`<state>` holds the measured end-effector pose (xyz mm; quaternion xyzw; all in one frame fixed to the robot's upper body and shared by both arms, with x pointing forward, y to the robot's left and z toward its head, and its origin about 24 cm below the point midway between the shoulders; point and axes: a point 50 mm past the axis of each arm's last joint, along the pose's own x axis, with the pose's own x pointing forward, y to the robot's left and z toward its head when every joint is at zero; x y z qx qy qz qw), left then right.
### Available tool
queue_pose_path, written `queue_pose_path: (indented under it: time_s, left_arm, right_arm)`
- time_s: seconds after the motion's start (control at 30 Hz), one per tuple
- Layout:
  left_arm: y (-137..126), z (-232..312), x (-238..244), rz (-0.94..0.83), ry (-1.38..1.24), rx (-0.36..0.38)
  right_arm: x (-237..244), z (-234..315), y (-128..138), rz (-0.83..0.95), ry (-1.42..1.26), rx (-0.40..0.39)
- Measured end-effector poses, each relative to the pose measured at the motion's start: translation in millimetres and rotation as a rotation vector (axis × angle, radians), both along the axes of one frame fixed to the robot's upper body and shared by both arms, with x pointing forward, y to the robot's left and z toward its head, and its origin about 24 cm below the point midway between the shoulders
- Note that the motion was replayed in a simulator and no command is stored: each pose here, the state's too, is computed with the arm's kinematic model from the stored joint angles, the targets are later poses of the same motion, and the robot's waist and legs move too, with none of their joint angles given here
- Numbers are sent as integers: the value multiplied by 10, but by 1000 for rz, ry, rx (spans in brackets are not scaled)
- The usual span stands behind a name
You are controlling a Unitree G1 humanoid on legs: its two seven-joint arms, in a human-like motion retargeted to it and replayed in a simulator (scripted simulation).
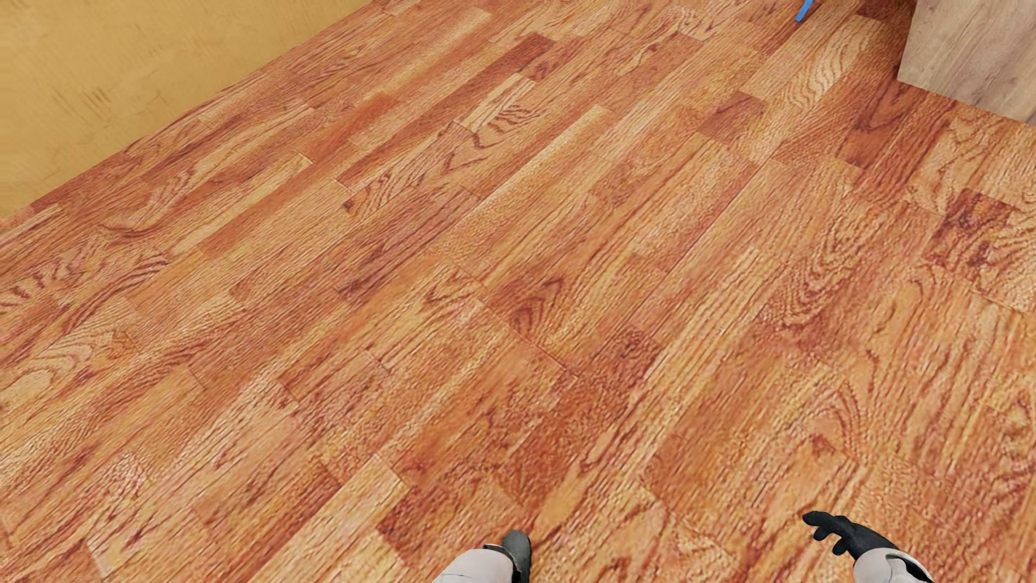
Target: Get off of the dark chair
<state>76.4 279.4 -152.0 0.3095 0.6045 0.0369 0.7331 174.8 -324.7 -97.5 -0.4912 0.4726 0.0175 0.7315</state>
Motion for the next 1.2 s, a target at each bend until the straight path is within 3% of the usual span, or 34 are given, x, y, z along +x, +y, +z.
queue_pose_path:
  time_s: [0.2,0.53,0.87,0.97,1.2]
  left_arm:
    - [227,24,-442,80,130,47]
    - [145,132,256,-88,-102,91]
    - [64,77,243,-127,-30,71]
    - [0,34,198,-221,71,23]
    - [2,60,266,-246,-3,85]
  right_arm:
    - [-158,-147,133,-47,34,59]
    - [-527,-302,150,-180,106,116]
    - [-417,-166,-26,-159,35,70]
    - [-404,-126,-87,-201,3,79]
    - [-542,-272,106,-212,28,137]
